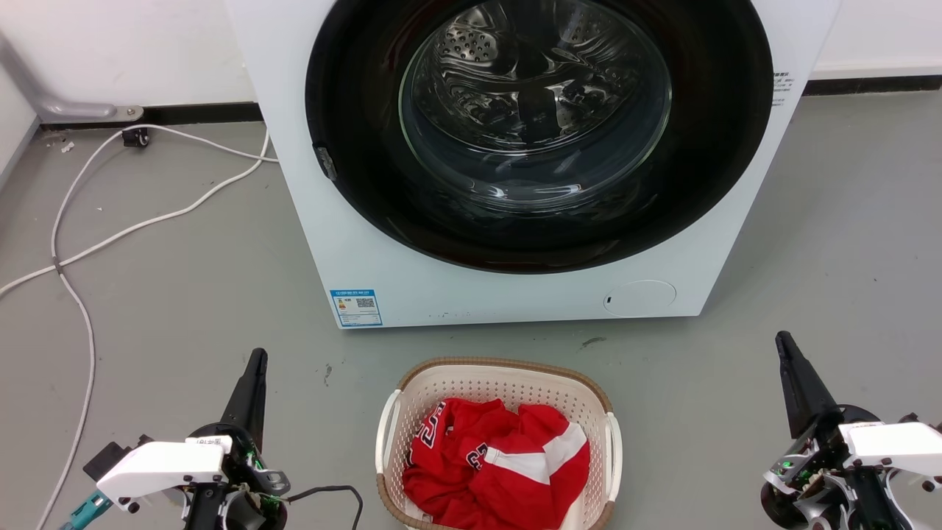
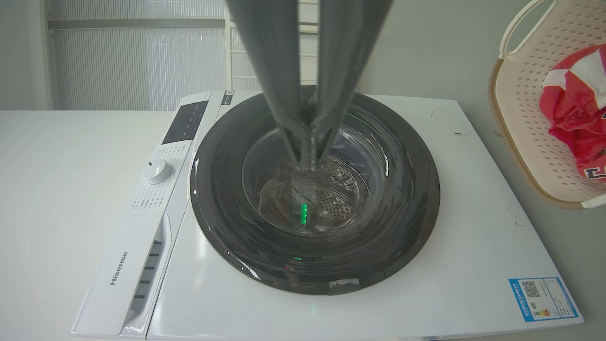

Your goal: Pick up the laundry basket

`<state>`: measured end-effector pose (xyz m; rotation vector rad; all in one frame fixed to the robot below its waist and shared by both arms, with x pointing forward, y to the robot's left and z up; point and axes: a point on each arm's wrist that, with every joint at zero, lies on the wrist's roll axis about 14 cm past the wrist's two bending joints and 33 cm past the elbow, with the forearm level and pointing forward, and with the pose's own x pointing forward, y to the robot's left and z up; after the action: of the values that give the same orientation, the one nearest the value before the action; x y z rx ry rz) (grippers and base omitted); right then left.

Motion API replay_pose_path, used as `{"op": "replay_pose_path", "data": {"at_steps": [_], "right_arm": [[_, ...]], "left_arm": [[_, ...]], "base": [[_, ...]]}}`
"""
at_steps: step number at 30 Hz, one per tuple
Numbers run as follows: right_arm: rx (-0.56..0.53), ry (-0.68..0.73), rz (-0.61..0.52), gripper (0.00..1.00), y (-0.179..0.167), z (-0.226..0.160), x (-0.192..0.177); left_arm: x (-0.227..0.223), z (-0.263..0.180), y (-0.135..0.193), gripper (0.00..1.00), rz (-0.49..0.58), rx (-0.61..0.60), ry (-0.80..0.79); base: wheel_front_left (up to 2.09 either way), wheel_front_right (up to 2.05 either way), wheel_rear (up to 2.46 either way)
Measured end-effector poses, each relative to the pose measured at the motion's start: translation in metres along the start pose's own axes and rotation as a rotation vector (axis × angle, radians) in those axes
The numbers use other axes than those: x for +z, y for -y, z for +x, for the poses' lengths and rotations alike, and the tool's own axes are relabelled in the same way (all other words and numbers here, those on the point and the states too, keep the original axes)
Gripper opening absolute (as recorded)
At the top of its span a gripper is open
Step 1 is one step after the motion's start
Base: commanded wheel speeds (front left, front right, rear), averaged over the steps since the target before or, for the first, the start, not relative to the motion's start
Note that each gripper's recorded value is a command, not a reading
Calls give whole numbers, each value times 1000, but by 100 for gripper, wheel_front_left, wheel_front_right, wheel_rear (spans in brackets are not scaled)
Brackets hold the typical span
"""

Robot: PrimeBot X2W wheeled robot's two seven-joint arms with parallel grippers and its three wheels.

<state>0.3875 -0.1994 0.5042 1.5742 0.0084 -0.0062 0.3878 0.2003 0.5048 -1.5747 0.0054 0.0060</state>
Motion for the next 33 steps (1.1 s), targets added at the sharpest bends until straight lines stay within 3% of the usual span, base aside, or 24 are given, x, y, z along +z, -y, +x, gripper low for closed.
{"op": "replay_pose_path", "data": {"at_steps": [7, 8, 13, 19, 26, 27, 33], "right_arm": [[0, 0, 0, 0, 0, 0, 0], [-7, 0, 1, 100, 2, -1, 0], [-77, 12, 3, 100, 26, -12, 1], [-75, 28, -47, 100, 24, -12, 4], [-44, 40, -196, 100, 12, -9, 6], [-28, 40, -267, 100, 6, -8, 5], [0, 37, -418, 100, -3, -8, 1]], "left_arm": [[0, 0, 0, 0, 0, 0, 0], [0, -1, -2, 100, -1, 7, 0], [-1, -11, -24, 100, -7, 71, 7], [2, -10, -20, 100, 35, 60, 24], [4, -8, -11, 100, 150, 41, 41], [5, -7, -7, 100, 206, 35, 47], [3, -5, 1, 100, 323, 25, 52]], "base": [[0, 0, 0], [0, 0, 0], [0, 0, 0], [0, 0, 0], [0, 0, 0], [0, 0, 0], [0, 0, 0]]}}
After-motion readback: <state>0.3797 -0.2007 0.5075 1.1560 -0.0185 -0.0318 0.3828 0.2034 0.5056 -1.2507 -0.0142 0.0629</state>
